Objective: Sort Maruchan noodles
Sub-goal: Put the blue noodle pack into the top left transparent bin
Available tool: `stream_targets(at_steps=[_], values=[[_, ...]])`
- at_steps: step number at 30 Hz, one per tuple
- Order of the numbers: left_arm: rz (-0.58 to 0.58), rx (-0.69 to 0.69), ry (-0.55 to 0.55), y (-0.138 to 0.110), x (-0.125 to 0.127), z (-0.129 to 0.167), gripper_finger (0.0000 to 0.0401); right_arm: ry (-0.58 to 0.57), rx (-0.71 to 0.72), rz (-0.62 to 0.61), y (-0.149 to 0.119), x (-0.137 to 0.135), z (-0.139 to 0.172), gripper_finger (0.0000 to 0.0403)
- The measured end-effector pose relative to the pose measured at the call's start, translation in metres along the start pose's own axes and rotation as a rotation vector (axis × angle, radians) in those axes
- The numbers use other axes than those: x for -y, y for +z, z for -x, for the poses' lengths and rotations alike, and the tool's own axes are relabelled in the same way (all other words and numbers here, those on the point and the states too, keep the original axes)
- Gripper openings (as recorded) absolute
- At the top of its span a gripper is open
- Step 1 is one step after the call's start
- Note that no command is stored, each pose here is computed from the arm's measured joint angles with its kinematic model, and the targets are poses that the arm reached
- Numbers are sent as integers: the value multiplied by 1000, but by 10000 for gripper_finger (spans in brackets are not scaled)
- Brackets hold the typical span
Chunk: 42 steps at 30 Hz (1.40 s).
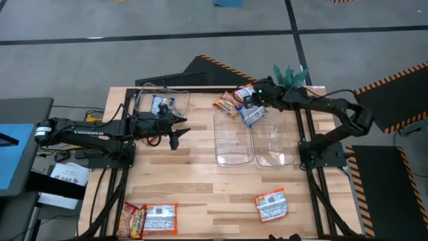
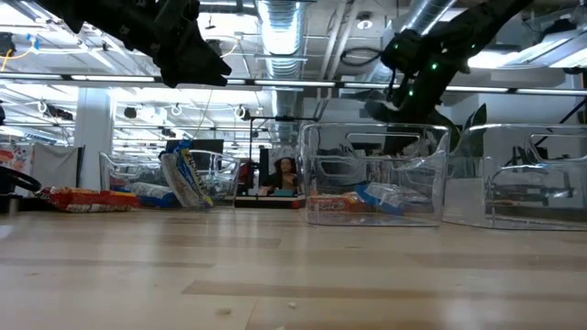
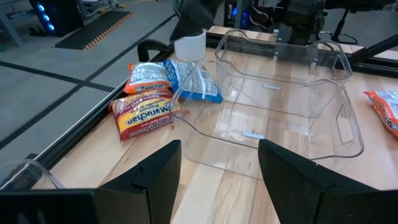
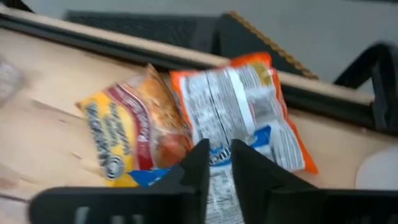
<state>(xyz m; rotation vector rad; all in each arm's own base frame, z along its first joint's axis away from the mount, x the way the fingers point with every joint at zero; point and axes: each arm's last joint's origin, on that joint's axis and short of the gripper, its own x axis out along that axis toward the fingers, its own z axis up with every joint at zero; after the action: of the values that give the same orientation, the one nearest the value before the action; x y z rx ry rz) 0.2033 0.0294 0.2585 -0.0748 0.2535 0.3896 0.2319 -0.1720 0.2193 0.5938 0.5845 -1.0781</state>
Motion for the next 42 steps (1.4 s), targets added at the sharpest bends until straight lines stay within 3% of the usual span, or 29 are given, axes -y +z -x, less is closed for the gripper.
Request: stream_targets(at_steps=[5,13,18,42], values=[[-2,-9,1,-1,0,0,204,-63,-80,-32,-10,5,-23,158],[-1,-9,1,-1,0,0,204,-89,-160,-190,-13,18,-39,252],[0,-9,1,-1,0,0,204,-157,-200,-222,-16,26,-38,259],[-6,-8,1,-1,0,0,204,-104,-176,-278,-27,22,-47,255]])
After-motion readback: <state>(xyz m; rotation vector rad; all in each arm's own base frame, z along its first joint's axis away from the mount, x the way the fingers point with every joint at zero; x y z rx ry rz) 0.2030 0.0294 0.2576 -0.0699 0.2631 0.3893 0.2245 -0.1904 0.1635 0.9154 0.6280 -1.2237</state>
